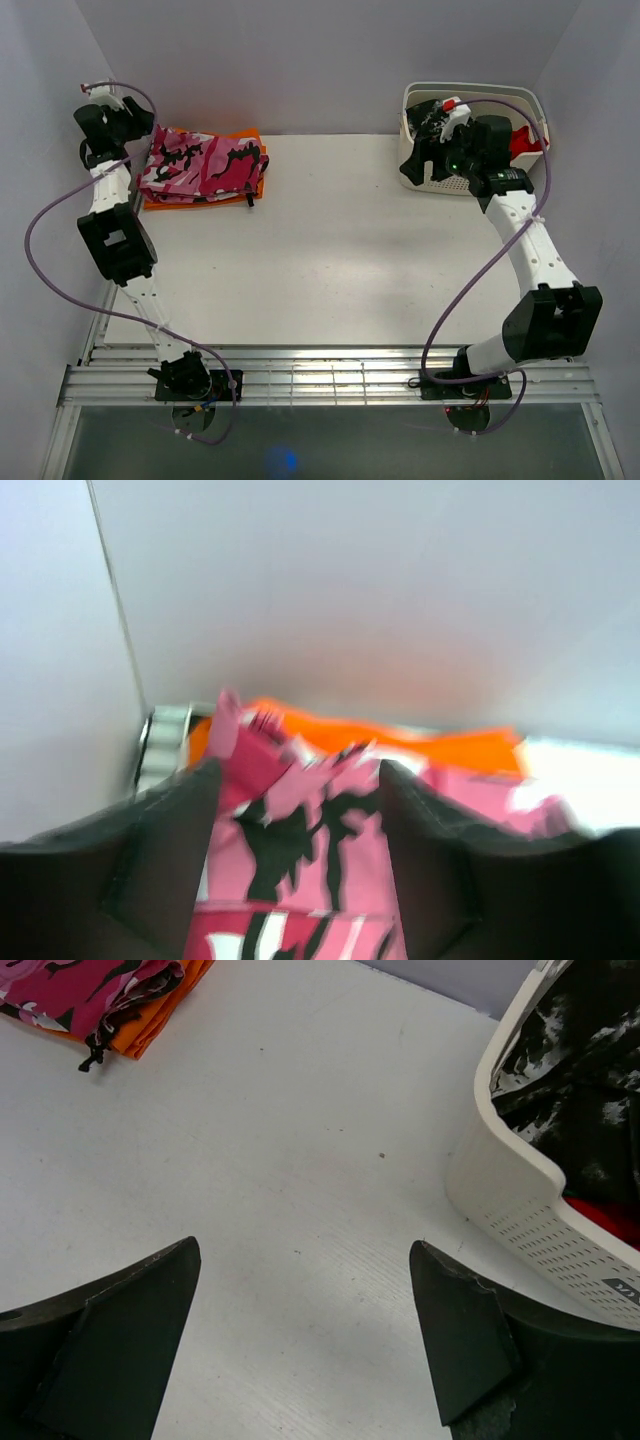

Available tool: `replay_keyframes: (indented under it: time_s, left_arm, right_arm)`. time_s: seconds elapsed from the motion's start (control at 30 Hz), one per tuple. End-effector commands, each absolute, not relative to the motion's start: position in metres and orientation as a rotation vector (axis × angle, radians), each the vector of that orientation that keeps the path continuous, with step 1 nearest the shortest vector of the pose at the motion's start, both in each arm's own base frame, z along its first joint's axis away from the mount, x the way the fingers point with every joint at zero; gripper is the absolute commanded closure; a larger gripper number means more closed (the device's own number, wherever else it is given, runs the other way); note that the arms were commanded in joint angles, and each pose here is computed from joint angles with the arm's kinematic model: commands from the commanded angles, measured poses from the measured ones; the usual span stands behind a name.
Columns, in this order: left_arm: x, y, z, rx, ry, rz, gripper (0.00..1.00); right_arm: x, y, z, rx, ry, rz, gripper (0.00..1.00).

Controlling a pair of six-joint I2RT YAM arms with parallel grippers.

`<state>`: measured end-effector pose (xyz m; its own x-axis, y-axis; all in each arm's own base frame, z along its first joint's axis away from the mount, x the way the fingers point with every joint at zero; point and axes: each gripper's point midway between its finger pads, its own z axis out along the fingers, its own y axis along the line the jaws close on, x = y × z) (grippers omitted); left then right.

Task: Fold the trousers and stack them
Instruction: Neatly place the folded trousers to the corner

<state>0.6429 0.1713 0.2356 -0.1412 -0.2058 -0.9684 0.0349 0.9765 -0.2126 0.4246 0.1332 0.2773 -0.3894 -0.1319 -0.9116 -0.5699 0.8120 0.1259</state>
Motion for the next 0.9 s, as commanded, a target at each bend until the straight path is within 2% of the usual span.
replay_keyframes:
  time_s: [0.0, 0.03, 0.07, 0.13, 0.17, 0.23, 0.27, 0.3, 0.67, 0.87]
  left_arm:
    - [0.626, 0.156, 0.3, -0.045, 1.585, -0.268, 0.41]
    - [0.626, 0.154, 0.297, -0.039, 1.59, -0.278, 0.42]
    - [0.627, 0.152, 0.291, -0.048, 1.598, -0.298, 0.56]
    - [0.629, 0.146, 0.277, -0.037, 1.62, -0.347, 0.66]
    - [0.629, 0.144, 0.271, -0.038, 1.629, -0.37, 0.76]
    - [0.632, 0.14, 0.255, -0.036, 1.651, -0.418, 0.86]
    - [0.634, 0.139, 0.25, -0.044, 1.657, -0.432, 0.95]
    - [0.635, 0.139, 0.247, -0.048, 1.661, -0.438, 0.98]
    - [0.657, 0.15, 0.186, -0.162, 1.704, -0.493, 1.0]
    - [0.688, 0.177, 0.182, -0.221, 1.59, -0.404, 1.0]
  right_arm:
    - [0.419, 0.13, 0.273, -0.556, 1.907, 0.505, 0.1]
    - [0.419, 0.131, 0.273, -0.555, 1.905, 0.509, 0.1]
    - [0.419, 0.132, 0.271, -0.553, 1.913, 0.523, 0.1]
    - [0.425, 0.134, 0.263, -0.541, 1.939, 0.542, 0.1]
    - [0.43, 0.135, 0.254, -0.536, 1.965, 0.55, 0.1]
    - [0.438, 0.135, 0.256, -0.535, 1.963, 0.548, 0.1]
    - [0.444, 0.136, 0.247, -0.531, 1.987, 0.555, 0.1]
    - [0.446, 0.136, 0.244, -0.53, 2.0, 0.559, 0.1]
    - [0.471, 0.137, 0.206, -0.502, 2.097, 0.572, 0.1]
    - [0.473, 0.137, 0.192, -0.485, 2.142, 0.584, 0.1]
